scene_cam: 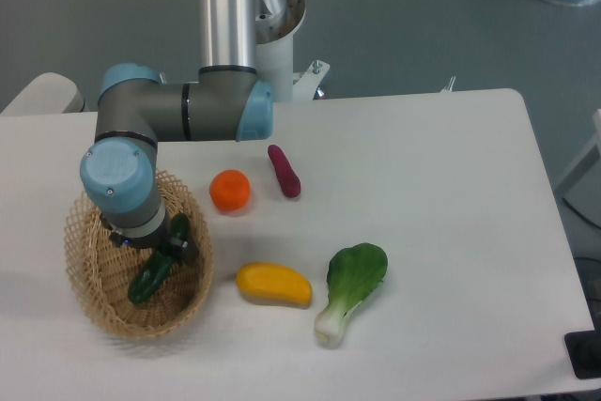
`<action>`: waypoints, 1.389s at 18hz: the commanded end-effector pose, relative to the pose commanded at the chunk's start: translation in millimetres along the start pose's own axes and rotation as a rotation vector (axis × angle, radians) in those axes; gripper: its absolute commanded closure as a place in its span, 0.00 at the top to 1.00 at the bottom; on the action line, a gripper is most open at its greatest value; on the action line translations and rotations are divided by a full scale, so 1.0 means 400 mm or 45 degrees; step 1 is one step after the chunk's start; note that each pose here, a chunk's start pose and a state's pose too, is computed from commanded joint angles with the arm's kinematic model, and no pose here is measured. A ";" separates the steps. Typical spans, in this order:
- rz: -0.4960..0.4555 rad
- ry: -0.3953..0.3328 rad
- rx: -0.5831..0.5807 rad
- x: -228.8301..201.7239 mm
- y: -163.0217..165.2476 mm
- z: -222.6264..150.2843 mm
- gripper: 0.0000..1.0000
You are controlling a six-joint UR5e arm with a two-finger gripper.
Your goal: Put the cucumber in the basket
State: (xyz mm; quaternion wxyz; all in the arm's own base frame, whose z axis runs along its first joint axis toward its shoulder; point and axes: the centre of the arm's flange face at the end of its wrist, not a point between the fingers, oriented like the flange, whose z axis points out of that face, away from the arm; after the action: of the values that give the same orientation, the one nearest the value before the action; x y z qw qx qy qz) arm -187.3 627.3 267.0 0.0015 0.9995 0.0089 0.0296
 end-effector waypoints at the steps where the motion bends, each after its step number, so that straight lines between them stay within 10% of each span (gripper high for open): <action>1: 0.016 -0.003 0.006 -0.023 0.003 -0.008 1.00; 25: 0.782 -0.105 -0.074 -0.801 0.358 -0.053 1.00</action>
State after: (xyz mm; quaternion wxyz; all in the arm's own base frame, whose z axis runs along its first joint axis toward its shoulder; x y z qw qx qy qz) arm -505.6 478.6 269.9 0.0215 0.9553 -0.2945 -0.0116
